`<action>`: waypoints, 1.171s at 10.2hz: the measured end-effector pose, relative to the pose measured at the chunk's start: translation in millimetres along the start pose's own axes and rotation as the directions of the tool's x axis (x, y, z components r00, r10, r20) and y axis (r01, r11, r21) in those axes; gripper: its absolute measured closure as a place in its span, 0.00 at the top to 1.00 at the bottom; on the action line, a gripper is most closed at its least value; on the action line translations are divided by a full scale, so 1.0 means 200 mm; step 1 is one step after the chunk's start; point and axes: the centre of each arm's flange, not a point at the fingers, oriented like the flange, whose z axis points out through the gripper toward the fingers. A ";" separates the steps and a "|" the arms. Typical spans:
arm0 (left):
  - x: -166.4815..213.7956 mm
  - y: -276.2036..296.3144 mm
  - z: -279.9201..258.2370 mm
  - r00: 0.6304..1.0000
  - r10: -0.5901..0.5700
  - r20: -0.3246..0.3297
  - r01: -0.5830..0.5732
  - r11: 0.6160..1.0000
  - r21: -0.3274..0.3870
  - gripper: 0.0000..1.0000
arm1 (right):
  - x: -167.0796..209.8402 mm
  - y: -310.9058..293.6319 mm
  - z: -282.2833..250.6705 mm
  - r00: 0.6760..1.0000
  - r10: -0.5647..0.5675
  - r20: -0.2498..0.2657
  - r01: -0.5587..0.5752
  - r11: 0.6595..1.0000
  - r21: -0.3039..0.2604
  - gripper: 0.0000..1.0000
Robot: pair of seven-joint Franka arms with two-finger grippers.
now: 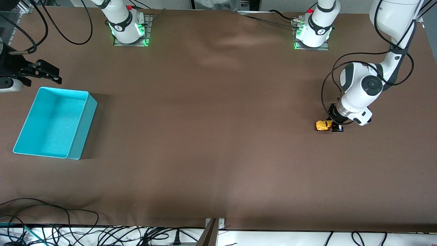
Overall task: Wind up and store yellow beetle car
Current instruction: 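Close the left gripper on the yellow car's body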
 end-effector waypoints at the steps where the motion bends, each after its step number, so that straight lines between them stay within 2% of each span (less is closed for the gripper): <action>1: -0.12 -0.01 -0.02 1.000 0.023 0.012 -0.023 1.000 0.012 0.45 | 0.00 0.00 0.00 1.000 0.000 0.000 0.000 1.000 0.000 1.00; 3: -0.36 -0.08 0.01 0.999 0.040 0.037 -0.043 0.997 0.058 0.45 | 0.00 0.00 0.00 1.000 0.000 0.000 0.000 1.000 0.000 1.00; 5: -0.51 -0.14 0.07 0.999 0.015 0.041 -0.019 0.995 0.093 0.45 | 0.00 0.00 0.00 1.000 0.000 0.000 0.000 1.000 0.000 1.00; 10: -0.53 -0.17 0.13 0.999 -0.021 -0.038 0.024 0.995 0.095 0.45 | 0.00 0.00 0.00 1.000 0.000 0.000 0.000 1.000 0.000 1.00; 12: -0.43 -0.15 0.13 0.997 -0.048 -0.058 0.053 0.994 0.099 0.45 | 0.00 0.00 0.00 1.000 0.000 0.000 0.000 1.000 0.000 1.00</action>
